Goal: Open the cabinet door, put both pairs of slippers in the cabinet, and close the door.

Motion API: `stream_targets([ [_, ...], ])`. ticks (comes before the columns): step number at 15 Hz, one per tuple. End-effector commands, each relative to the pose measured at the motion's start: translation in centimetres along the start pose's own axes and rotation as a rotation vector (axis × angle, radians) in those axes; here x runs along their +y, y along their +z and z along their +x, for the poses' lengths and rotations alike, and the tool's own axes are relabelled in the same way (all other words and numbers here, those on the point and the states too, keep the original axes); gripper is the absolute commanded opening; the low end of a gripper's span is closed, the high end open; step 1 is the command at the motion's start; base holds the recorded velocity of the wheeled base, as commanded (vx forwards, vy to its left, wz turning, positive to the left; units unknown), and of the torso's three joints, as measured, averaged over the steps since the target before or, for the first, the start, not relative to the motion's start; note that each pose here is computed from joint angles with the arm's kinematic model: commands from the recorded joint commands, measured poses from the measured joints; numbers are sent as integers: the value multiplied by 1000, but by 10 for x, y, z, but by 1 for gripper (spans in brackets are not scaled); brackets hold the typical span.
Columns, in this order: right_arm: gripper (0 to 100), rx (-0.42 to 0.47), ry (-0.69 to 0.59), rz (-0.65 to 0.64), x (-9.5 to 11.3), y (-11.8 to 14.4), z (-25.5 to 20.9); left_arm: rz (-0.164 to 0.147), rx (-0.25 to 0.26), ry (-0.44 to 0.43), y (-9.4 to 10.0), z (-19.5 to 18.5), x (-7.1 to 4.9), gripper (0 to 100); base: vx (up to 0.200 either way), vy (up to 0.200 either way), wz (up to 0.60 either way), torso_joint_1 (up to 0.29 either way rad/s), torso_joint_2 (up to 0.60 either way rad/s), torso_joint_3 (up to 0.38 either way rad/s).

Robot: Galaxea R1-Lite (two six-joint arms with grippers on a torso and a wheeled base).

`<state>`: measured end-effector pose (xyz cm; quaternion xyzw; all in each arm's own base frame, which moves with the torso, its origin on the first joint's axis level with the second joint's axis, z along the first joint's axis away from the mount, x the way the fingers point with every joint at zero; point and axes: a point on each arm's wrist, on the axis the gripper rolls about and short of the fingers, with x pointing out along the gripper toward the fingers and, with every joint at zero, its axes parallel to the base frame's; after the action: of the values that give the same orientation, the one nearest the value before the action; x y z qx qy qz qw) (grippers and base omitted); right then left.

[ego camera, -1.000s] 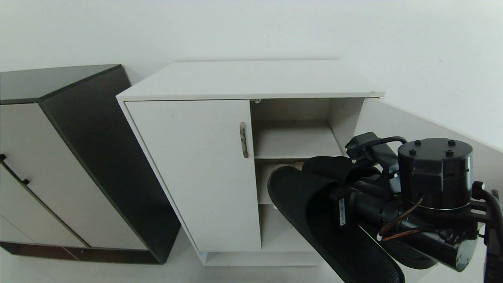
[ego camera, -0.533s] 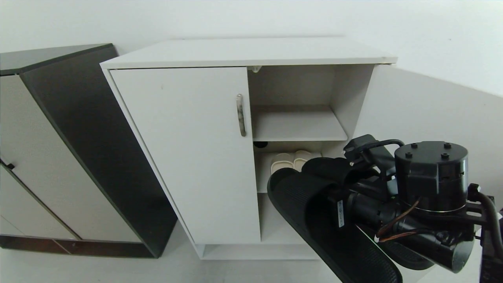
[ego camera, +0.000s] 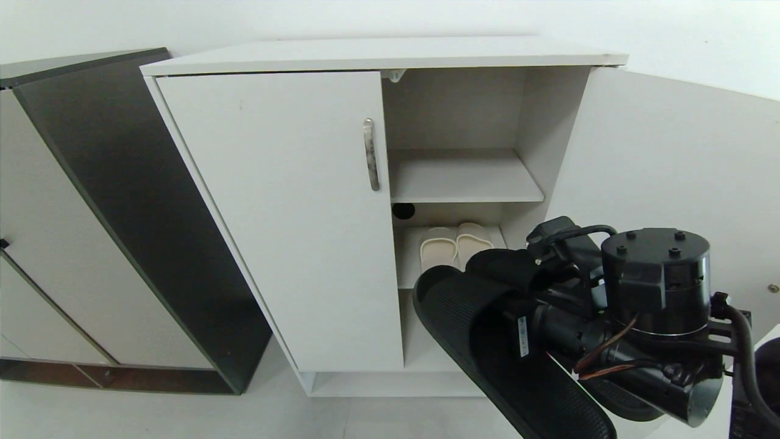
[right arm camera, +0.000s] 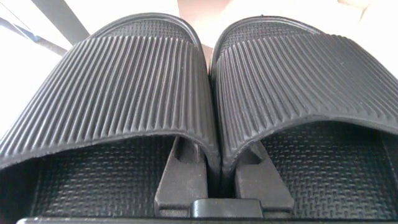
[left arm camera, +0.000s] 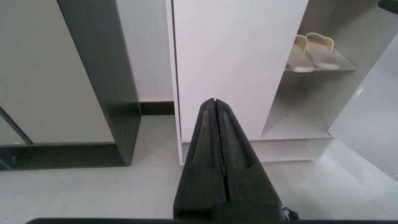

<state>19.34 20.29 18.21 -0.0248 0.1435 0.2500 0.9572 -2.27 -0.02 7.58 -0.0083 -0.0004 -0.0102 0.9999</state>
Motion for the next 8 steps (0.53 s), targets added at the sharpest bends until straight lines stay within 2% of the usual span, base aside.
stream_targets([
  [1,0,25,-5,-8,1,-7,8,0,0,0,0,0,0,0,0,0,0,0,0,0],
  [3,0,7,-74,-25,12,-11,24,1,0,0,0,0,0,0,0,0,0,0,0,0],
  [5,0,-36,-323,3,27,-8,60,3,0,0,0,0,0,0,0,0,0,0,0,0],
  [6,0,-69,-341,45,35,0,71,3,0,-1,0,0,0,0,0,0,0,0,0,0],
  [8,0,-46,-391,36,39,16,79,6,0,-1,0,0,0,0,0,0,0,0,0,0],
])
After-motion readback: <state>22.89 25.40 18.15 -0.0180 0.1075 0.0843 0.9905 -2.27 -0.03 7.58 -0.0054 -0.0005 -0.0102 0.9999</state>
